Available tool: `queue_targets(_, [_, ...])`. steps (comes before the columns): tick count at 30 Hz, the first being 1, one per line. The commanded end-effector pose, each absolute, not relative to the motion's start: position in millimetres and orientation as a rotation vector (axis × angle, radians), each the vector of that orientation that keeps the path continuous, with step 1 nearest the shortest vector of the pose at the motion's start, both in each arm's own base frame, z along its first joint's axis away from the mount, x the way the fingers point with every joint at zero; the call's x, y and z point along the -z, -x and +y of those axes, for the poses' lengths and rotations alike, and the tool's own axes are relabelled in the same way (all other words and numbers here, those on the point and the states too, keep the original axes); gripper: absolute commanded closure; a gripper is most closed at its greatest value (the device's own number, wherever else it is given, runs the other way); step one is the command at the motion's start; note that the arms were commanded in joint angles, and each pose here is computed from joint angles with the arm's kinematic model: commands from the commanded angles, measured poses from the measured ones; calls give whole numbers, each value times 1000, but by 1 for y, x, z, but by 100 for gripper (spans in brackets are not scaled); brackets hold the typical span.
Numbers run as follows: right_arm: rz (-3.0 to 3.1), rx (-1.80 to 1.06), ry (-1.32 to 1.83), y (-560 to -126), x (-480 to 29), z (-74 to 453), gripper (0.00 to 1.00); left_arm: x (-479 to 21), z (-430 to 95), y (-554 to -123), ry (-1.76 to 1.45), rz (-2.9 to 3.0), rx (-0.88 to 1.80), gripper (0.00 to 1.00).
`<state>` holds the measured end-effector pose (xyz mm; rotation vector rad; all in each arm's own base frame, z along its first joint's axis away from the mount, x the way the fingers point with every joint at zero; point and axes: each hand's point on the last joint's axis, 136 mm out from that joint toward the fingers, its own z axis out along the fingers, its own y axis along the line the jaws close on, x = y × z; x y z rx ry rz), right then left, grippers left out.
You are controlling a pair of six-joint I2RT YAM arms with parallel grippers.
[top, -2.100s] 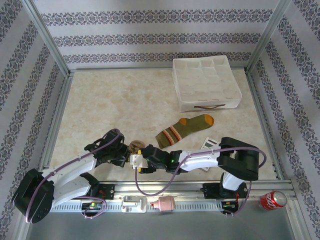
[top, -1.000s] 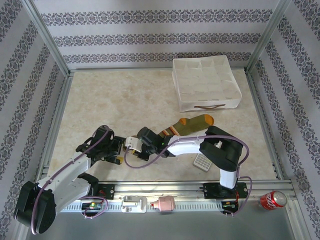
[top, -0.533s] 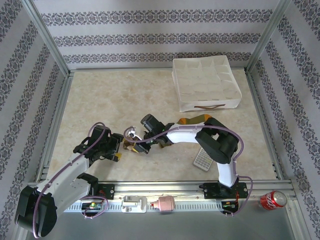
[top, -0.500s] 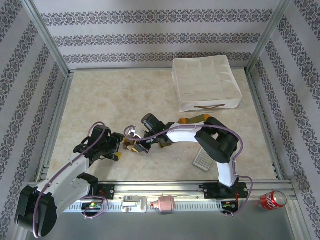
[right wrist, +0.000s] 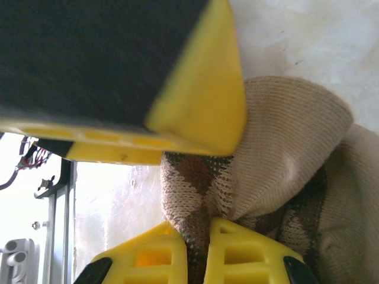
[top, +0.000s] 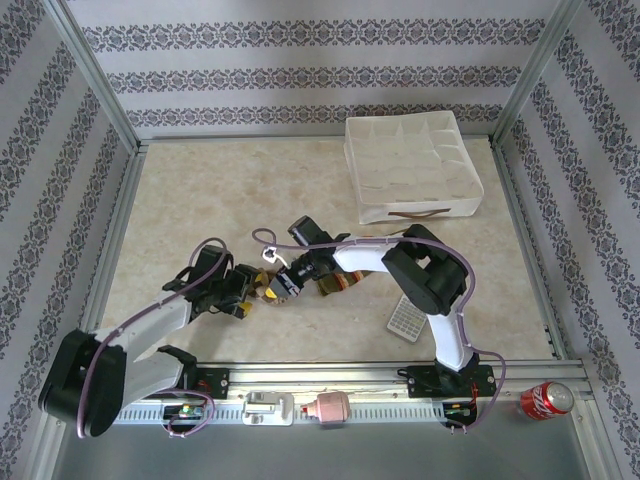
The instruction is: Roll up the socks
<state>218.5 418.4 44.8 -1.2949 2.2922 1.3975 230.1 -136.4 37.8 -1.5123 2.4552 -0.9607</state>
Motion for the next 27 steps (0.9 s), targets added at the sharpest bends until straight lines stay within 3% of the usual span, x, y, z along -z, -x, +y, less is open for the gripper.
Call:
queue_targets(1, [2650, -1316, 1205, -196, 17, 385, 100, -44, -150, -241, 1398, 2495, 985, 29])
queue_targets(6, [2642, -1342, 1194, -198, 16, 386, 100, -4, -138, -197, 1546, 2667, 726, 52])
queue_targets(10, [2559, -1302, 1241, -201, 6, 387, 100, 18, -126, -161, 1665, 2775, 514, 82])
queue_targets(11, [2520, -1265, 1273, -201, 2, 387, 98, 20, -124, -156, 1676, 2793, 480, 88])
queue_targets(12, [2463, -1197, 1315, -202, -2, 386, 90, 21, -122, -152, 1685, 2804, 456, 94])
queue_targets(19, [1785, -529, 1421, -215, -70, 373, 40, 16, -117, -141, 1719, 2825, 386, 99])
queue_targets(27, [1544, -158, 1566, -189, -76, 391, 35, 6, -116, -142, 1691, 2849, 369, 98])
